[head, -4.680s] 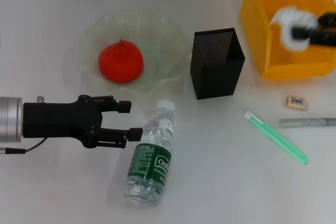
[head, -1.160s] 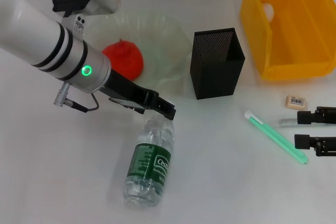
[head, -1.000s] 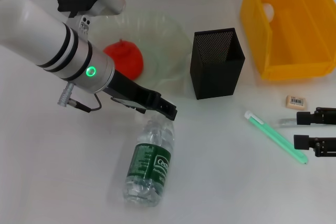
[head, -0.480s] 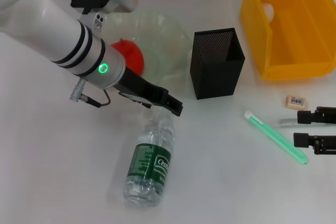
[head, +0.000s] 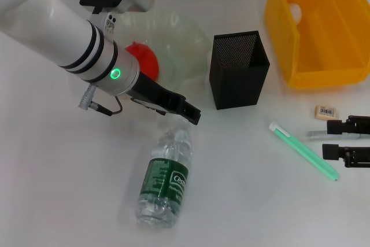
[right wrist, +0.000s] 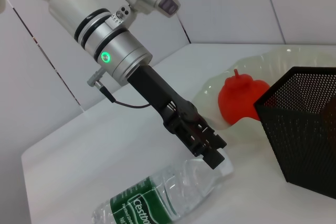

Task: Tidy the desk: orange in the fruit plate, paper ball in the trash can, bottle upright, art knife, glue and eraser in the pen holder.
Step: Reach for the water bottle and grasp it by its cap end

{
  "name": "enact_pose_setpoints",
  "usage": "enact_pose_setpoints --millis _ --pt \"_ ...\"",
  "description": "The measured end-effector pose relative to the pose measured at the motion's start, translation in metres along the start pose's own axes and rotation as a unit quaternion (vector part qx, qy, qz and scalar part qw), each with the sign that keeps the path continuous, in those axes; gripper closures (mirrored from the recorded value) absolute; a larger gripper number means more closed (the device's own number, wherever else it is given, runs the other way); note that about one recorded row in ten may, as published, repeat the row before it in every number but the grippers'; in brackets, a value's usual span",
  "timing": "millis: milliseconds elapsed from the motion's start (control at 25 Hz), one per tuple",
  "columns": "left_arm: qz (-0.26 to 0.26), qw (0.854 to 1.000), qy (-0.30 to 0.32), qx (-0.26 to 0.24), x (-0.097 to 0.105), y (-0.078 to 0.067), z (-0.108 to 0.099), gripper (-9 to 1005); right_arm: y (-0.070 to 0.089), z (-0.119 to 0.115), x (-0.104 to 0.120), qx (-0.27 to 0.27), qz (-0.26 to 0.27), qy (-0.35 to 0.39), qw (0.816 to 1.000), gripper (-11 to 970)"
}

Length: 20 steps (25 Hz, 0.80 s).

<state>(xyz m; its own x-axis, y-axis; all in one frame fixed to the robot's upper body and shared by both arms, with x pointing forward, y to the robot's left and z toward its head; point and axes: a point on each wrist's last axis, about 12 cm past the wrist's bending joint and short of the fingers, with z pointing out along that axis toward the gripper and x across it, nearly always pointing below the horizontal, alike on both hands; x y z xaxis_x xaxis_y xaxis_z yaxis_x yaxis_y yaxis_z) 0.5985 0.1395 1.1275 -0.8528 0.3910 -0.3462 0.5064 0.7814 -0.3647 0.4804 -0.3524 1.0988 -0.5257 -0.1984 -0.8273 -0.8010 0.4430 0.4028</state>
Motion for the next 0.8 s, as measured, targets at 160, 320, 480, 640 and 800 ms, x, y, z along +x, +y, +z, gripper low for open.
enact_pose_setpoints --millis 160,320,480,640,800 --pt "0.006 1.0 0.001 -0.01 -0.0003 0.0007 0.0009 171 -0.0003 0.0004 -0.0006 0.0 -0.001 0.0 1.0 232" --pt "0.004 1.0 0.003 -0.013 0.0012 0.0022 0.0034 172 -0.0005 0.0012 -0.0012 -0.001 -0.001 0.001 1.0 232" --pt "0.004 1.0 0.007 -0.015 0.0023 0.0022 0.0061 172 -0.0006 0.0014 -0.0012 -0.001 -0.001 0.001 1.0 232" --pt "0.007 1.0 0.007 -0.017 0.002 0.0015 0.0073 173 -0.0007 0.0012 -0.0011 0.0 -0.001 0.0 1.0 232" --pt "0.009 1.0 0.006 -0.018 0.0019 0.0011 0.0079 174 -0.0011 0.0016 -0.0009 0.002 0.0 0.001 1.0 231"
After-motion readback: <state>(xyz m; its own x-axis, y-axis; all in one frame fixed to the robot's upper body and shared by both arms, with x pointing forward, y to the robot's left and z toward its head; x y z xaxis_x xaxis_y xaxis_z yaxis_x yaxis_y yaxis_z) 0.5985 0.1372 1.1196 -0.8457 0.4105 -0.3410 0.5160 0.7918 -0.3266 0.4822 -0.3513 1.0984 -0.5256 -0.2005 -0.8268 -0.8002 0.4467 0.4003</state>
